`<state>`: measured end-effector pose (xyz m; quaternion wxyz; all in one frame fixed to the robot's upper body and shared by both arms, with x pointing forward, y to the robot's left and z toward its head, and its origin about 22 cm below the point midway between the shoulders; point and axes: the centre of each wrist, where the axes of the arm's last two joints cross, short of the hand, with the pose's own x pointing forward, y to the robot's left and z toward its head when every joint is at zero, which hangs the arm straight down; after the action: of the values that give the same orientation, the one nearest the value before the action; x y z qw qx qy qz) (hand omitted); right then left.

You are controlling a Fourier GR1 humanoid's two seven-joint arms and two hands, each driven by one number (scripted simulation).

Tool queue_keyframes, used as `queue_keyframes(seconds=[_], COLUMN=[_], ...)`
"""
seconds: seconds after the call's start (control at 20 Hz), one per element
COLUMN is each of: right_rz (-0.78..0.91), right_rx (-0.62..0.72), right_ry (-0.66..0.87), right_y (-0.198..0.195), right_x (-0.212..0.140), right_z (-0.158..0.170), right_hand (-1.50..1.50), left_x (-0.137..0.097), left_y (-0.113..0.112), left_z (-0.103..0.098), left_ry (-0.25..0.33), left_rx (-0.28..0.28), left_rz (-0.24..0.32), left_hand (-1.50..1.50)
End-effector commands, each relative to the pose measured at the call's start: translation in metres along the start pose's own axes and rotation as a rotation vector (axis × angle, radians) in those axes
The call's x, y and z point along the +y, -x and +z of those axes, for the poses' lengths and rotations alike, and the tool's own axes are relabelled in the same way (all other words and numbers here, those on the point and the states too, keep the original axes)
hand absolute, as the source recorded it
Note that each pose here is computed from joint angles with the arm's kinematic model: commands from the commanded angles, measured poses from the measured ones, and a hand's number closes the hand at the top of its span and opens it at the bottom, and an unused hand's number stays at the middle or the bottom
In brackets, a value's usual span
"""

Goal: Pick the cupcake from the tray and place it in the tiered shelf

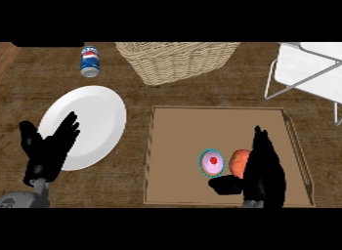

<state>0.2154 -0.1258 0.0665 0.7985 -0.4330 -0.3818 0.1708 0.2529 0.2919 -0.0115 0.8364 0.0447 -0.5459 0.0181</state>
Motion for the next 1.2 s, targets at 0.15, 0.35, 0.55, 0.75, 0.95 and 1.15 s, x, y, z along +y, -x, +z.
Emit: queue_keyframes(seconds=[0.15, 0.35, 0.55, 0.75, 0.95, 1.15], right_rz=[0.029, -0.021, -0.007, -0.019, 0.135, 0.111], right_rx=[0.227, 0.218, 0.206, 0.194, 0.120, 0.068], right_ry=[0.024, 0.054, 0.042, 0.043, -0.162, -0.134], right_y=[-0.005, -0.010, -0.014, -0.017, -0.018, -0.027], right_x=[0.015, 0.019, 0.030, 0.030, 0.045, 0.060], right_z=[0.000, -0.005, -0.009, -0.008, -0.018, -0.013], right_hand=[-1.50, -1.50, -1.50, -1.50, 1.50, 1.50], left_x=[-0.001, -0.001, 0.000, 0.000, -0.001, -0.001], left_y=[0.017, 0.023, 0.018, 0.012, 0.017, 0.019], left_z=[-0.003, 0.007, 0.001, 0.007, -0.002, -0.006], left_ry=[-0.011, -0.002, -0.006, 0.009, 0.011, 0.015], left_rx=[0.037, 0.040, 0.055, 0.043, 0.040, 0.051], left_rz=[-0.003, 0.005, -0.003, 0.009, 0.005, 0.018], left_hand=[0.00, 0.00, 0.00, 0.00, 0.00, 0.00])
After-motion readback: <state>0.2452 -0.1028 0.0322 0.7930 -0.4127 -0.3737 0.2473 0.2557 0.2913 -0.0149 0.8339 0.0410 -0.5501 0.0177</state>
